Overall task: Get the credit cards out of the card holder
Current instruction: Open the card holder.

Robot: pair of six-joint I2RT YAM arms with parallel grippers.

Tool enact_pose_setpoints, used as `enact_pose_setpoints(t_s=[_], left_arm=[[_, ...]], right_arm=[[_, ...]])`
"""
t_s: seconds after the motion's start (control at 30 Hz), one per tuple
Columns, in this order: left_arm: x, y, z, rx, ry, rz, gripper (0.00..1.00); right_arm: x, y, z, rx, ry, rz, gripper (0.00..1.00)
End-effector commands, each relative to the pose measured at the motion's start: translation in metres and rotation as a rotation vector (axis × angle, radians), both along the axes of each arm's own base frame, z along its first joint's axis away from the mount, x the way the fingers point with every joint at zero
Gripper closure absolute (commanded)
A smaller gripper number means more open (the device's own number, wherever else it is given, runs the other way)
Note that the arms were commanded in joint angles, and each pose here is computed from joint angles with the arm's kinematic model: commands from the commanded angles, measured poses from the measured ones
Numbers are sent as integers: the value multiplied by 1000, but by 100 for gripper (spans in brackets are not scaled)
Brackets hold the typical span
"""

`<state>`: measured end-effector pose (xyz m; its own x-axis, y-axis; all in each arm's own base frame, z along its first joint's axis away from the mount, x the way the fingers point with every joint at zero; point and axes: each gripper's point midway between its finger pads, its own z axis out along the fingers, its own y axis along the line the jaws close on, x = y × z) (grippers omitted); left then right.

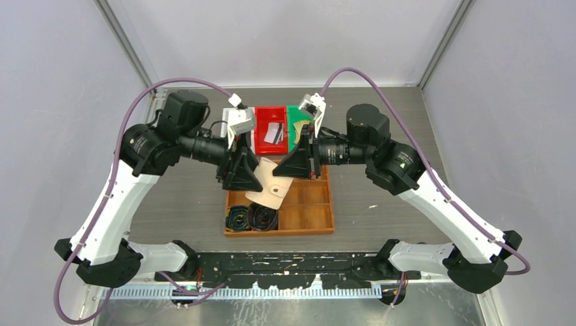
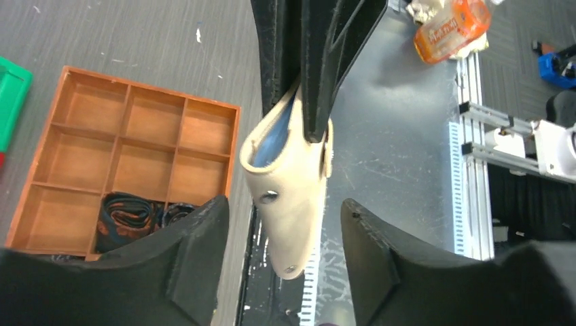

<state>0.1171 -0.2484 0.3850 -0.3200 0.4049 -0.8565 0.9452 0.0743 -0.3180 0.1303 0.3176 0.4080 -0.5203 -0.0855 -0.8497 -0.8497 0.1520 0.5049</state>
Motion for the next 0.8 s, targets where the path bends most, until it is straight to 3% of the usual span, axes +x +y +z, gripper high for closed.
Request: enact_pose_setpoints(t_s=[0.0, 0.2, 0.27, 0.53, 0.63, 0.77], left_arm=[[19, 0, 21, -94, 18, 126, 33], [40, 11, 15, -155, 216, 228, 31], [44, 10, 16, -173, 261, 236, 25], [58, 4, 18, -217, 250, 256, 25], [57, 3, 23, -233, 239, 244, 30], [56, 3, 20, -227, 255, 240, 49]], right_arm=[[32, -12, 39, 106, -87, -188, 99], [49, -31, 60, 212, -106, -295, 100], [48, -28, 62, 228, -94, -284, 99], [51, -14, 60, 240, -53, -232, 99], [55, -12, 60, 235, -50, -242, 100], [68, -10, 56, 220, -39, -286, 100]])
